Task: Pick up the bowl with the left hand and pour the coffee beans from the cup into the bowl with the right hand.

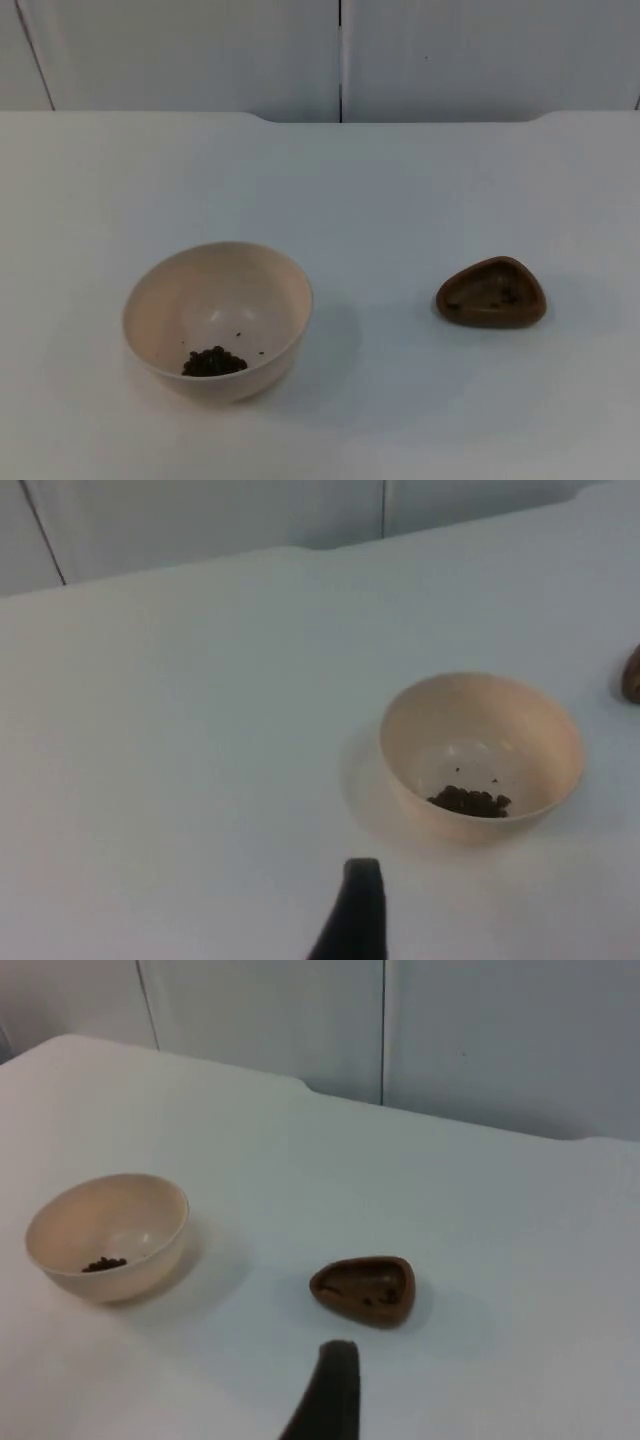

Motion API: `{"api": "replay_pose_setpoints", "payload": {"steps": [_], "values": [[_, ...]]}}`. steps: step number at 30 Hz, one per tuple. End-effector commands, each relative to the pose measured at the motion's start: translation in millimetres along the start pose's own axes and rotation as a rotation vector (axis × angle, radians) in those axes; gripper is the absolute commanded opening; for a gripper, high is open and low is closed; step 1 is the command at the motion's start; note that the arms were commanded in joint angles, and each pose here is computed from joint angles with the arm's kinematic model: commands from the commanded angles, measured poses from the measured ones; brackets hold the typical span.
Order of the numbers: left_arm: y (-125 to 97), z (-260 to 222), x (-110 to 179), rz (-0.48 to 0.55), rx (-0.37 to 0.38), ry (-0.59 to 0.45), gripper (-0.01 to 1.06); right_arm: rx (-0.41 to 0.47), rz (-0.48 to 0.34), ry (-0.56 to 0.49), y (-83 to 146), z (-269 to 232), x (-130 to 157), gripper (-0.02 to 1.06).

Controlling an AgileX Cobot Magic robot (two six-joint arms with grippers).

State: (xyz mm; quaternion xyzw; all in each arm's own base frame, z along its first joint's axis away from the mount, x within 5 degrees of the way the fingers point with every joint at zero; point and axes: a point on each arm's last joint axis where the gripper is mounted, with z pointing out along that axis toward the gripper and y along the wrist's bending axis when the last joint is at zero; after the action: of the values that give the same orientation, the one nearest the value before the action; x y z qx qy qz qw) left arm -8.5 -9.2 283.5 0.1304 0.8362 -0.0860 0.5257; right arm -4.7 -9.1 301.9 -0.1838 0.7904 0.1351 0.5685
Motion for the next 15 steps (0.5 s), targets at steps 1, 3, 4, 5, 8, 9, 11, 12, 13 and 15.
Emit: {"api": "replay_pose_setpoints", "payload": {"steps": [1, 3, 4, 5, 8, 9, 11, 12, 13, 15], "values": [[1.0, 0.8, 1.6, -0.018, -0.009, 0.002, 0.73, 0.007, -0.017, 0.038, -1.3, 0.4, 4.9, 0.75], [1.8, 1.2, 2.3, -0.015, -0.017, 0.007, 0.73, 0.018, -0.023, 0.057, -2.4, 0.3, 6.6, 0.75], [2.7, 2.2, 3.7, -0.013, -0.026, 0.017, 0.73, 0.019, -0.023, 0.062, -2.4, 0.3, 7.0, 0.75], [3.9, 4.1, 6.7, -0.011, -0.038, 0.04, 0.73, 0.021, -0.024, 0.064, -2.6, 0.3, 7.2, 0.75], [6.6, 5.0, 8.0, -0.042, -0.067, 0.047, 0.73, 0.026, -0.028, 0.064, -3.0, 0.3, 7.2, 0.75], [7.4, 4.9, 8.1, -0.053, -0.077, 0.048, 0.73, 0.028, -0.03, 0.066, -3.2, 0.3, 7.4, 0.75], [7.4, 4.9, 8.1, -0.055, -0.077, 0.047, 0.73, 0.029, -0.035, 0.066, -3.3, 0.3, 7.4, 0.75], [7.4, 4.9, 8.1, -0.055, -0.077, 0.047, 0.73, 0.029, -0.043, 0.071, -3.4, 0.2, 7.8, 0.75], [7.4, 4.9, 8.1, -0.055, -0.077, 0.047, 0.73, 0.029, -0.053, 0.077, -3.4, 0.2, 8.3, 0.75], [7.4, 4.9, 8.1, -0.055, -0.077, 0.047, 0.73, 0.031, -0.055, 0.107, -3.7, -0.1, 11.1, 0.75]]}}
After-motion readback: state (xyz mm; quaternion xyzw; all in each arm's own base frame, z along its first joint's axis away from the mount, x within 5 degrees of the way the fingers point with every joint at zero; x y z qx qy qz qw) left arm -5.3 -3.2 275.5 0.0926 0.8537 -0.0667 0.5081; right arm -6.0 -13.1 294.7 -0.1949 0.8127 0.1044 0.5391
